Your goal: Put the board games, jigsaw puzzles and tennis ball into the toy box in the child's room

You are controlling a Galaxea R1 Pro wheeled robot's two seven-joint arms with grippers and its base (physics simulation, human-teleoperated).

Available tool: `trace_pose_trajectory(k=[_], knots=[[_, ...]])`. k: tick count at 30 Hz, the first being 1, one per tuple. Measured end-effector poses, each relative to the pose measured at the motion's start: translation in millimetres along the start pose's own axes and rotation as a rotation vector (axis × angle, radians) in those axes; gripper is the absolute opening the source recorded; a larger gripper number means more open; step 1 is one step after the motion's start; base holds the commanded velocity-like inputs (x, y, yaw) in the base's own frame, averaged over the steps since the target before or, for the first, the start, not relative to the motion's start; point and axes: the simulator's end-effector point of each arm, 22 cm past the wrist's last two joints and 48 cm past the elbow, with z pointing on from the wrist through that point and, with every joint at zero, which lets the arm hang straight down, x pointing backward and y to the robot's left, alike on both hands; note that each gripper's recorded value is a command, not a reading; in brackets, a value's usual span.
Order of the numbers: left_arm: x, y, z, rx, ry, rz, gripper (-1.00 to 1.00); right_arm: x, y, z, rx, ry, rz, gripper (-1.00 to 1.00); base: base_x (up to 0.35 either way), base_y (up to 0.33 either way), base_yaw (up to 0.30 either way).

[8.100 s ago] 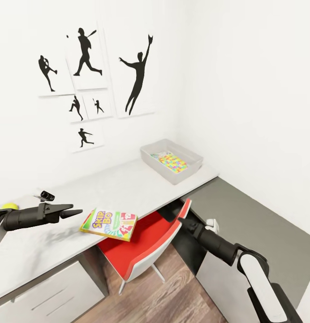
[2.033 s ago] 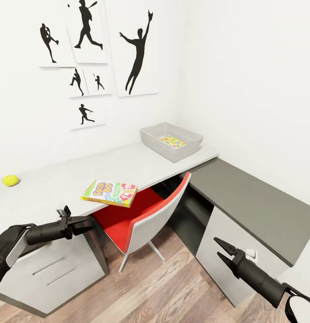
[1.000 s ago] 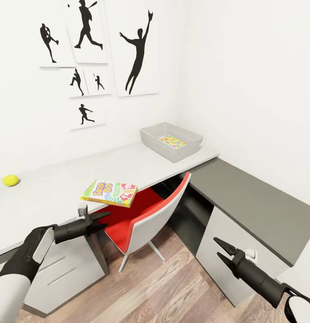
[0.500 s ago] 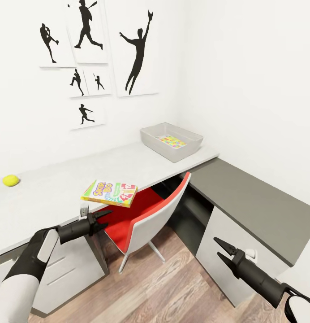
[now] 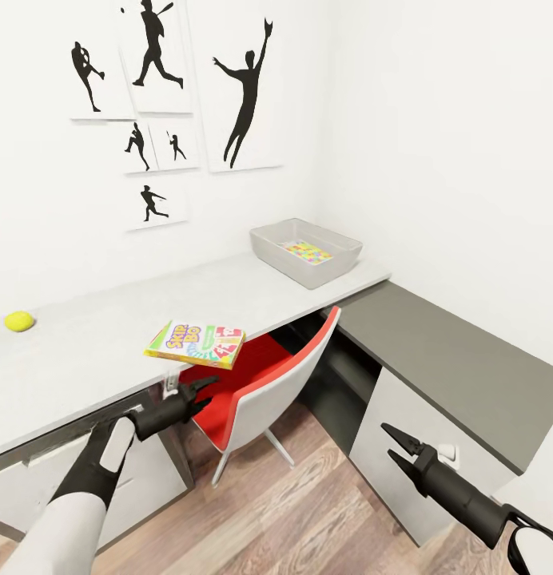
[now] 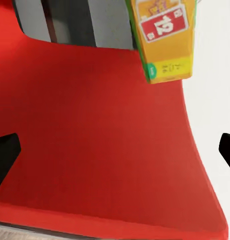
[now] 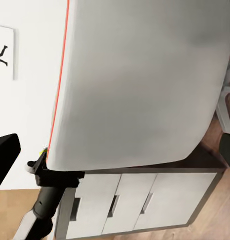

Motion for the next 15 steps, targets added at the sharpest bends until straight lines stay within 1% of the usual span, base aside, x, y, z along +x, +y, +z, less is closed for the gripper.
trace_pose_trajectory(k=[3, 7, 9, 11, 15], knots=[[4.9, 11.0, 5.7, -0.023, -0.021, -0.020, 1.00, 0.3, 0.1, 0.0, 0.000, 0.000, 0.000, 1.00, 0.000, 0.000, 0.000], [7.3, 14.3, 8.7, -0.027, -0.033, -0.037, 1.00, 0.6, 0.1, 0.3, 0.000, -0.001, 0.001, 1.00, 0.000, 0.000, 0.000], [4.5, 14.8, 7.9, -0.023, -0.049, -0.050, 1.00, 0.8, 0.5, 0.6, -0.001, -0.002, 0.001, 1.00, 0.000, 0.000, 0.000], [-1.5, 16.5, 4.3, -0.016, -0.077, -0.072, 1.00, 1.1, 0.9, 1.0, -0.002, -0.003, 0.002, 1.00, 0.000, 0.000, 0.000], [-3.1, 23.3, 1.0, -0.016, -0.097, -0.107, 1.00, 1.9, 1.3, 1.5, -0.004, -0.004, 0.005, 1.00, 0.000, 0.000, 0.000]])
